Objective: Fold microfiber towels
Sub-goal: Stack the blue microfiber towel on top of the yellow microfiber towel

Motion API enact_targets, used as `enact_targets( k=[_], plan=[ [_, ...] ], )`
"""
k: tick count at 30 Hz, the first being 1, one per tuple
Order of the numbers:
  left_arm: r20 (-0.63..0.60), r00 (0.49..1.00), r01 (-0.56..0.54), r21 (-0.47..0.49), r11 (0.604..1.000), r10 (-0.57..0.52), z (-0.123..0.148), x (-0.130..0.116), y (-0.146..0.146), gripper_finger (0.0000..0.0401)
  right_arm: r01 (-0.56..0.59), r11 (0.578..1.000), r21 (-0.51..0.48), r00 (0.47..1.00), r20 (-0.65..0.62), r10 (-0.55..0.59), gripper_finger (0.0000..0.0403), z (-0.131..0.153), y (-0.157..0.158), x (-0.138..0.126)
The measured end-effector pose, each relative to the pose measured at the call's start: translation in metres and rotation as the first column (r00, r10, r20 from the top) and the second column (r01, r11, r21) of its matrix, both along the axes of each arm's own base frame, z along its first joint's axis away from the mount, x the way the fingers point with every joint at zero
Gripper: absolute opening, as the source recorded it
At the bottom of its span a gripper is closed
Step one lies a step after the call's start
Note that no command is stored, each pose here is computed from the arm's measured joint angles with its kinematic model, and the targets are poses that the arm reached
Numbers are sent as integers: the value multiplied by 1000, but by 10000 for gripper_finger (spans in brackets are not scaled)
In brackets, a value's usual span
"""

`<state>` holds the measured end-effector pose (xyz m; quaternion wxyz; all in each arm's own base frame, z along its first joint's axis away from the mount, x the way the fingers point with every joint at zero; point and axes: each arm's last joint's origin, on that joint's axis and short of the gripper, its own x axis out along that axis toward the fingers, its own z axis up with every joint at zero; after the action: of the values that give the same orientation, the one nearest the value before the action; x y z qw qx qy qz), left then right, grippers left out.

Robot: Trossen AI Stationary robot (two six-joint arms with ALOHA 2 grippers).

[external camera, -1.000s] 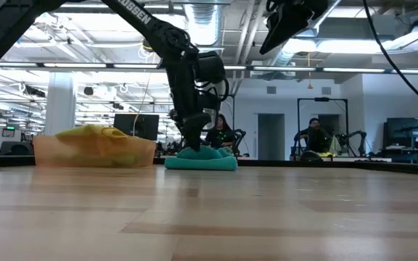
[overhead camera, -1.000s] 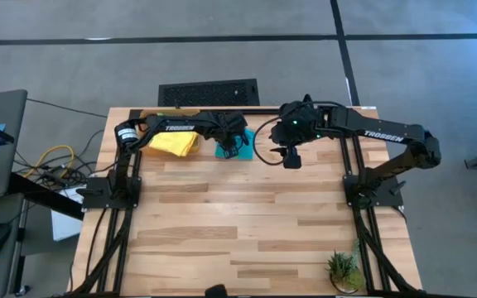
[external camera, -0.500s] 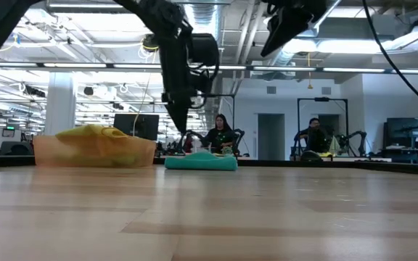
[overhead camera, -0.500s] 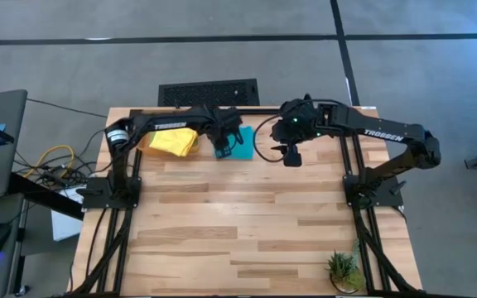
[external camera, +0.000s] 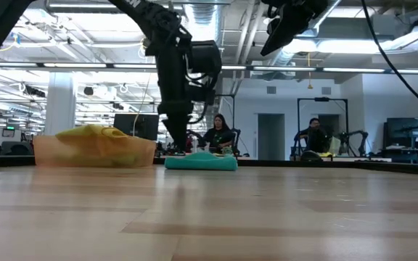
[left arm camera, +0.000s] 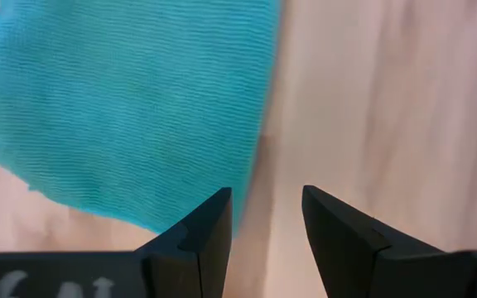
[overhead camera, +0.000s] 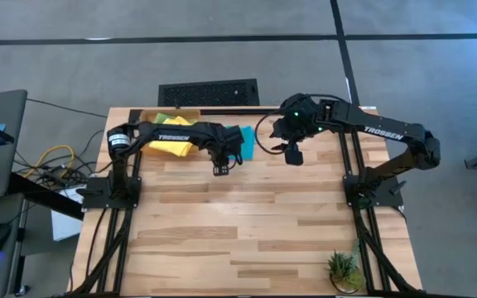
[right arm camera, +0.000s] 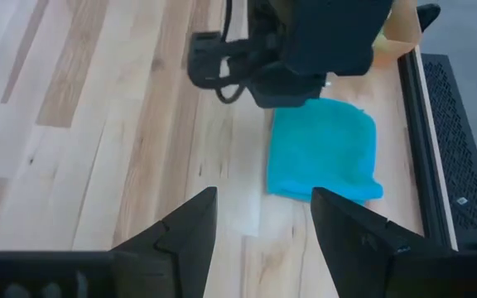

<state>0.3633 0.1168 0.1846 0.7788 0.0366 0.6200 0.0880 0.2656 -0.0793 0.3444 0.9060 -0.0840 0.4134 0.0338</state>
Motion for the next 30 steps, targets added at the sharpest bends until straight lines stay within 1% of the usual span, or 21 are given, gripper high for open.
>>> enact_targets(
  k=[4,8,13,16,18,21,24,30],
  plan=[
    [54,998,-34,31,999,32,-10,1,1,141,0,1000,0,1000,0,0,221,0,0,0],
    [72,996,-51,82,995,45,-15,1,3,141,-1,1000,-1,1000,0,1,221,0,0,0],
    [98,994,-48,86,995,39,-14,3,5,141,-6,1000,-6,1000,0,6,221,0,0,0],
    [119,992,-42,55,998,36,-17,5,8,141,-3,1000,-10,1000,-2,3,221,0,0,0],
    [107,994,-39,42,998,35,-22,6,8,141,-2,1000,-11,1000,-2,1,221,0,0,0],
    [91,995,-40,53,998,35,-32,9,9,141,-1,1000,-12,1000,-2,1,221,0,0,0],
    [89,996,-41,88,995,33,-38,12,11,141,3,1000,-14,1000,-3,-3,221,0,-1,0],
    [39,999,17,120,993,-22,-51,15,12,141,14,1000,-15,1000,-1,-14,221,0,-4,-1]
  ],
)
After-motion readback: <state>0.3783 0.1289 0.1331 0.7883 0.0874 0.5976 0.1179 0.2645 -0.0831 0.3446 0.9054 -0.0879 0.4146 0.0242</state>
